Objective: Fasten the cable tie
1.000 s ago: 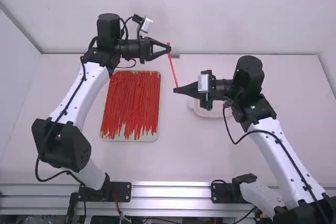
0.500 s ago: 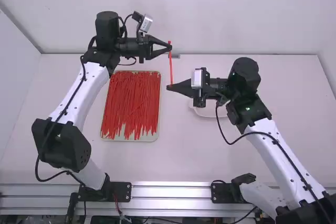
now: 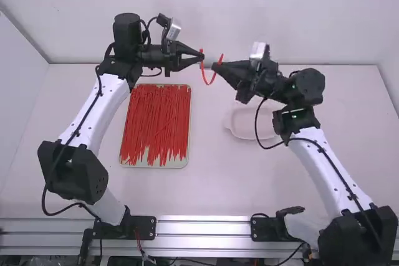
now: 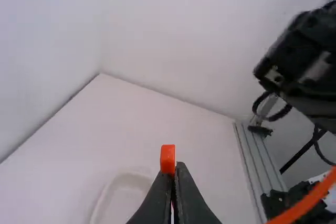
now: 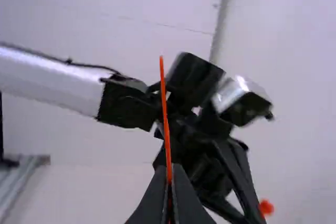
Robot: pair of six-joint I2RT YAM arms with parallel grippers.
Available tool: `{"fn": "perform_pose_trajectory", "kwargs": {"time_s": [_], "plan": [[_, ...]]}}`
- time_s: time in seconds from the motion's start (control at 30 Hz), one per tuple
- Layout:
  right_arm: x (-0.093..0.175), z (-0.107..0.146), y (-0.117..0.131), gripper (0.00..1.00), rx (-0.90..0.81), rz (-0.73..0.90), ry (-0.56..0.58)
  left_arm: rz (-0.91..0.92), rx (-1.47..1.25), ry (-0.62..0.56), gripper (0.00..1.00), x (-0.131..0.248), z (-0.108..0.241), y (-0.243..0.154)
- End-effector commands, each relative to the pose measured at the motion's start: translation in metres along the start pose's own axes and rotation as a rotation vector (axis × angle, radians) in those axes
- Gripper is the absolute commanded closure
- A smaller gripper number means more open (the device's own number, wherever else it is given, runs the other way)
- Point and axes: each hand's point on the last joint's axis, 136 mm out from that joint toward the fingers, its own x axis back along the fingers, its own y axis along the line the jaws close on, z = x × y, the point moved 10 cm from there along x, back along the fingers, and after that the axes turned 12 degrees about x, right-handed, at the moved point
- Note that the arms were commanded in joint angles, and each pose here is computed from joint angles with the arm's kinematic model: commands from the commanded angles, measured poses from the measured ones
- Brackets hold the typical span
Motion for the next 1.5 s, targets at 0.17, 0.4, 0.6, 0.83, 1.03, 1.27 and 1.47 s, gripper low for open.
{"fn": "perform_pose_trajectory", "kwargs": {"time_s": [0.17, 0.4, 0.6, 0.83, 1.03, 1.27, 1.47], "plan": [[0.003, 0.04, -0.017, 1.0, -0.574, -0.036, 0.081, -0.116, -0.192, 0.009, 0.98, -0.003, 0.015, 0.016], [-0.012, 0.047, 0.002, 1.0, -0.706, -0.19, 0.134, -0.147, -0.296, -0.006, 0.98, -0.008, 0.022, 0.023], [-0.02, 0.046, 0.016, 1.0, -0.854, -0.29, 0.185, -0.042, -0.399, -0.008, 0.98, -0.003, 0.024, 0.019], [-0.03, 0.046, 0.028, 1.0, -0.962, -0.343, 0.219, 0.067, -0.479, -0.013, 0.98, -0.006, 0.023, 0.01], [-0.031, 0.046, 0.03, 1.0, -1.016, -0.35, 0.234, 0.072, -0.52, -0.023, 0.98, -0.006, 0.019, 0.008], [-0.03, 0.046, 0.028, 1.0, -1.001, -0.342, 0.228, 0.134, -0.6, -0.041, 0.98, 0.003, 0.013, 0.003], [-0.021, 0.059, 0.023, 1.0, -1.044, -0.276, 0.224, 0.17, -0.62, -0.041, 0.98, 0.002, 0.012, -0.003]]}}
